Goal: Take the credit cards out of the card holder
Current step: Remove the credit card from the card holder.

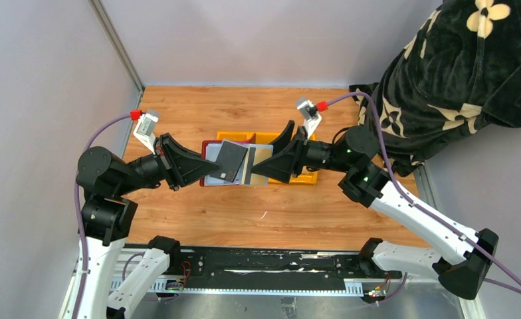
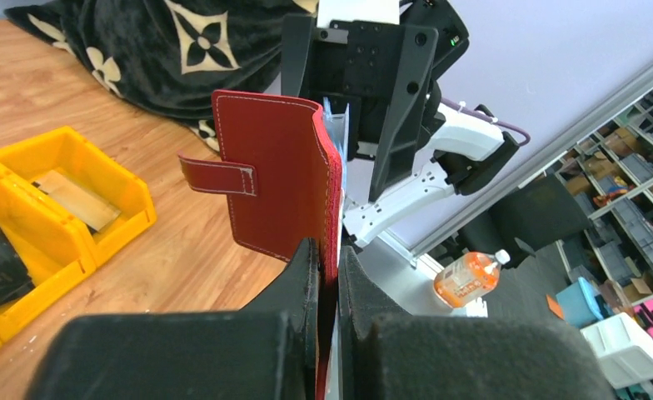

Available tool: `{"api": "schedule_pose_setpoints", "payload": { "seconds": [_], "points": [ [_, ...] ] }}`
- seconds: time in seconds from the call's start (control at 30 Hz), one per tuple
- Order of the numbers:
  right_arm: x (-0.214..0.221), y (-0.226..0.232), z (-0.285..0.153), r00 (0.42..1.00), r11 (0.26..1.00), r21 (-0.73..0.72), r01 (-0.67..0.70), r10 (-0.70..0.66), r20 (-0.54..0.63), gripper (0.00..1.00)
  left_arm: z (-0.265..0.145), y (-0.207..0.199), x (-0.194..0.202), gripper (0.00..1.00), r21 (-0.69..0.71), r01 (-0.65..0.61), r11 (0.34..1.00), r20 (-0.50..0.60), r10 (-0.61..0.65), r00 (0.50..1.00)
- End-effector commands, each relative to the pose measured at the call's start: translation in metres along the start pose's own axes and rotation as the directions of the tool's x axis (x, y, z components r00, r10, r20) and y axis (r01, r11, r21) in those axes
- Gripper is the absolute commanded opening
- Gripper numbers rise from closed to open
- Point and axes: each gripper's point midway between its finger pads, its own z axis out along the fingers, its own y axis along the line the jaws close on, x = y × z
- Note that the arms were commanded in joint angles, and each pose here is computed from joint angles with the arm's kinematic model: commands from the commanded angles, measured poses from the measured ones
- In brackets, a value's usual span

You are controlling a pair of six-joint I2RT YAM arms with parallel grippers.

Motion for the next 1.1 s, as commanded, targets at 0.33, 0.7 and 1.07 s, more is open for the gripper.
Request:
{"api": "schedule_pose_setpoints", "payload": {
  "seconds": [0.33,0.7,1.07],
  "points": [
    [-0.056,-0.006,-0.050,0.937,0.875,0.371,0.309,-0.348,0.040,0.68,0.001,0.019,0.009,0.00,-0.054,0.019,0.998,0.003,-0.019,1.000],
    [-0.007,0.026,-0.003,1.000,1.000,-0.006,0.003,-0.003,-0.016,0.58,0.005,0.027,0.007,0.00,-0.061,0.054,0.997,0.015,-0.053,0.998],
    [0.024,-0.004,0.013,0.994,0.996,0.002,-0.095,0.095,-0.052,0.58,0.006,0.021,0.003,0.00,-0.037,0.052,0.998,0.020,-0.051,0.998]
  ]
}}
